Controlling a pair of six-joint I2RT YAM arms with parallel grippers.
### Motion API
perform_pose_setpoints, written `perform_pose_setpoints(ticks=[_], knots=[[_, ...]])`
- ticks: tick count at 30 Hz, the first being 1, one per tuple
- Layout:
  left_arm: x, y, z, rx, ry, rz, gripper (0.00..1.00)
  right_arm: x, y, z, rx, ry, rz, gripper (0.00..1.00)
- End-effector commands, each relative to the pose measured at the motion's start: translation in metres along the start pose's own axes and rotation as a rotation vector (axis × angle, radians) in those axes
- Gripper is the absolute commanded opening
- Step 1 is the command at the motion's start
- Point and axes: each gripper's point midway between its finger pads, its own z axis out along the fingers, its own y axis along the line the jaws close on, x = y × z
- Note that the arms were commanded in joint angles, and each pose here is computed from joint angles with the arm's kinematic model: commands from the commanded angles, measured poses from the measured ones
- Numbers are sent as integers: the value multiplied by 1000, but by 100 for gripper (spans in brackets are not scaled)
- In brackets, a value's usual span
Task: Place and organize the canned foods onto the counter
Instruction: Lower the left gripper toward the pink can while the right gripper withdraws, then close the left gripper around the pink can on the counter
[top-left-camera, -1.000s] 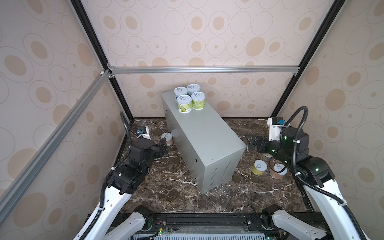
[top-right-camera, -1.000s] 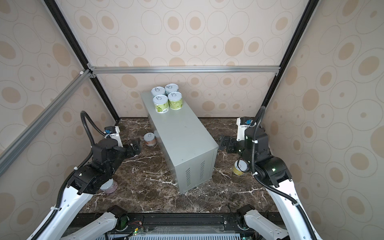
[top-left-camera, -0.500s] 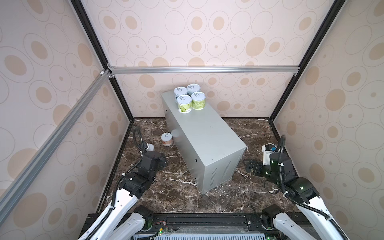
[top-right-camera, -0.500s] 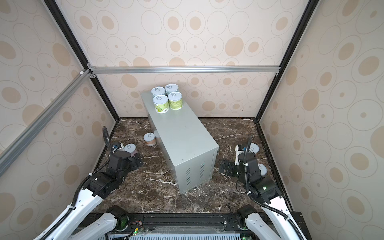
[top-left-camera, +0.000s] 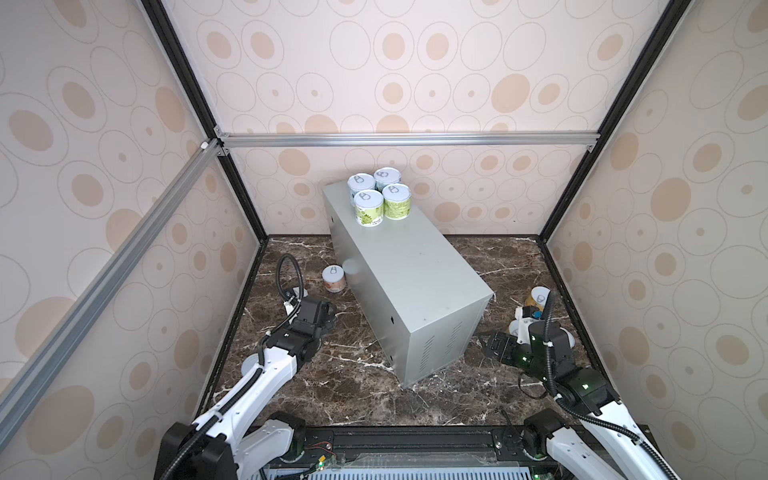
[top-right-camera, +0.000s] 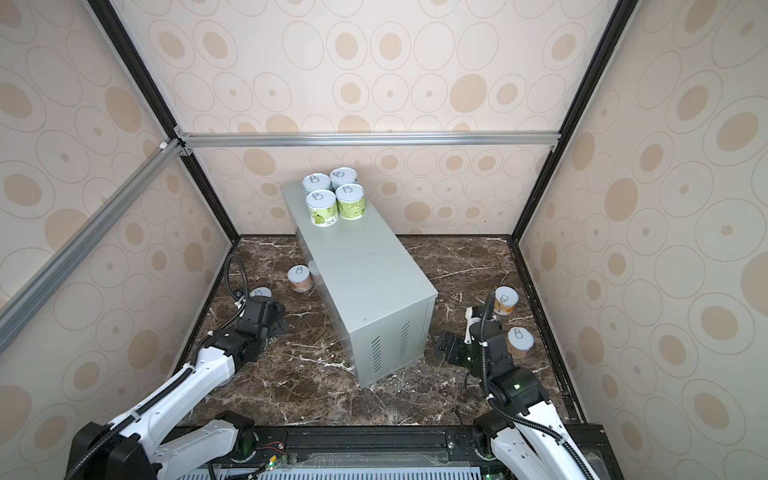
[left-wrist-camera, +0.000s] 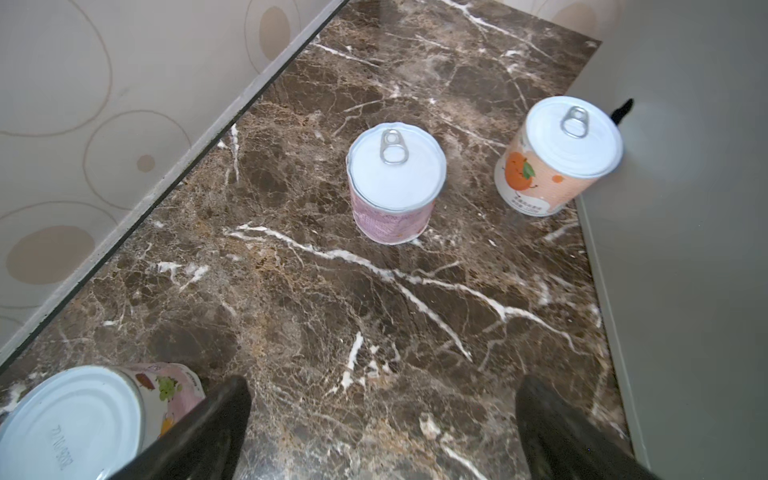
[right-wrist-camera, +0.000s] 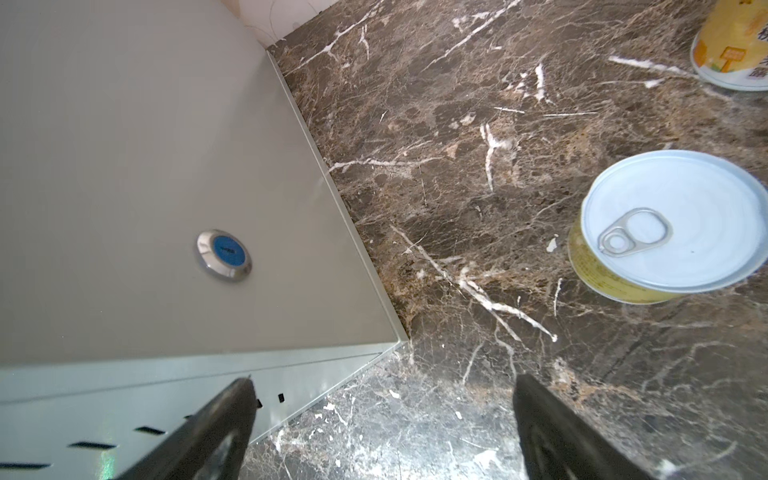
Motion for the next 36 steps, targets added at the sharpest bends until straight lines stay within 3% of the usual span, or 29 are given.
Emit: perform_pose_setpoints(ticks=[1, 18, 30, 36], knots=[[-8, 7, 18, -48, -19, -77, 99, 1, -1, 3, -11, -23, -2, 99], [-16, 2, 78, -183, 12, -96, 99, 5, -5, 4, -7, -31, -31, 99], [-24, -3, 114, -163, 33, -138, 99, 3, -8, -1, 1, -49, -37, 99], [-33, -12, 130, -188, 41, -107, 99, 0, -6, 4, 9, -40, -53, 99]])
